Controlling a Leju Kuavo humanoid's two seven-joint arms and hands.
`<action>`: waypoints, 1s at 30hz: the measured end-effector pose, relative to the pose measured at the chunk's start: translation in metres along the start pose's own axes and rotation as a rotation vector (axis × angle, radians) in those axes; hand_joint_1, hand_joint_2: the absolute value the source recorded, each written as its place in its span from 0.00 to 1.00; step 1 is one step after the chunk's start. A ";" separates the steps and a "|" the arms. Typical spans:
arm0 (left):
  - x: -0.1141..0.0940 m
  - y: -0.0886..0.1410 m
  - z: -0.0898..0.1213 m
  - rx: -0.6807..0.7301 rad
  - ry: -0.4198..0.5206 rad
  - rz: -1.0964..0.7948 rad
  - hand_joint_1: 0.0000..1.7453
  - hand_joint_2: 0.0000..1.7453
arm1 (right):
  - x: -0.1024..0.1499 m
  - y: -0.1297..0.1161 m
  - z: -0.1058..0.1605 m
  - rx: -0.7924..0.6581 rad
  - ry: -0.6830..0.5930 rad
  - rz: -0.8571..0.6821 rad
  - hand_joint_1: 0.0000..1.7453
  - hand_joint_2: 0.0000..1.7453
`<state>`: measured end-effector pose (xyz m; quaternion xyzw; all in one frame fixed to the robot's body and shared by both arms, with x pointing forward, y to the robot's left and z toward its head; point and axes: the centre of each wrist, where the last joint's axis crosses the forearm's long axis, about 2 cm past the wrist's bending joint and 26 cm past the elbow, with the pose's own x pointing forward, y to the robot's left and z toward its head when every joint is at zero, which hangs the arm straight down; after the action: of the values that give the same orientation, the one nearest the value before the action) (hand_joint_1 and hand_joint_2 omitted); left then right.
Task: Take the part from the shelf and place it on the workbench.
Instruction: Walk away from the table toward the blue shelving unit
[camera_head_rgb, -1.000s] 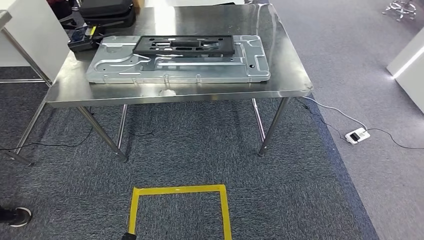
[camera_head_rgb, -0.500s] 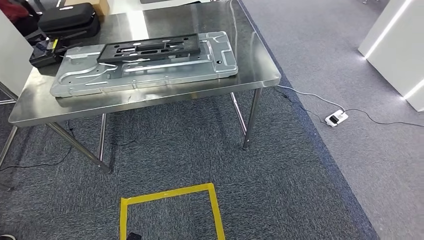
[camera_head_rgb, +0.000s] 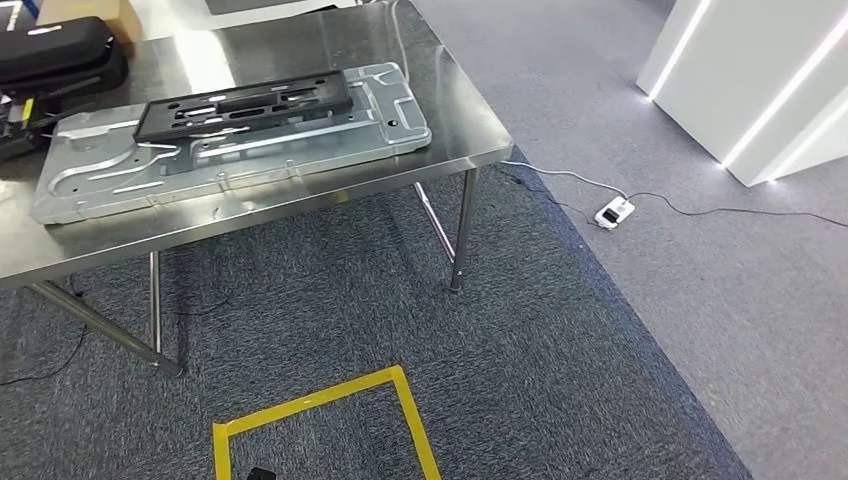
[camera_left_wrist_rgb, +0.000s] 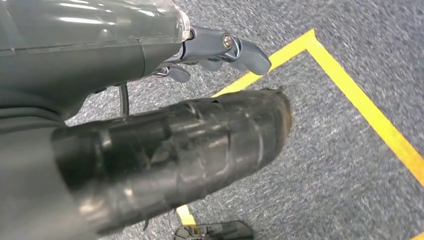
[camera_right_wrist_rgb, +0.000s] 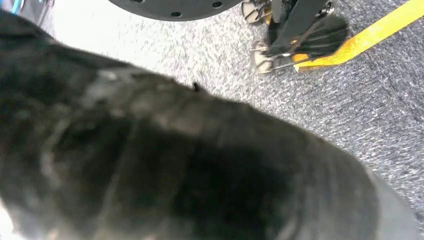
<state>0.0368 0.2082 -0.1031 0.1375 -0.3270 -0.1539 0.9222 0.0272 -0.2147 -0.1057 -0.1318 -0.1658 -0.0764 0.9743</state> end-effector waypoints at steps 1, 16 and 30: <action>0.000 0.000 0.000 0.000 0.001 0.000 0.00 0.00 | 0.000 0.000 0.000 0.000 0.000 0.000 0.00 0.00; 0.000 -0.001 0.001 0.000 0.005 0.002 0.00 0.00 | -0.001 -0.001 0.000 0.012 0.003 0.004 0.00 0.00; 0.001 -0.002 0.001 -0.001 -0.001 -0.001 0.00 0.00 | 0.003 -0.001 -0.002 0.041 -0.021 0.016 0.00 0.00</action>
<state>0.0367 0.2056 -0.1026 0.1373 -0.3273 -0.1546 0.9220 0.0305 -0.2165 -0.1060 -0.1139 -0.1763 -0.0640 0.9756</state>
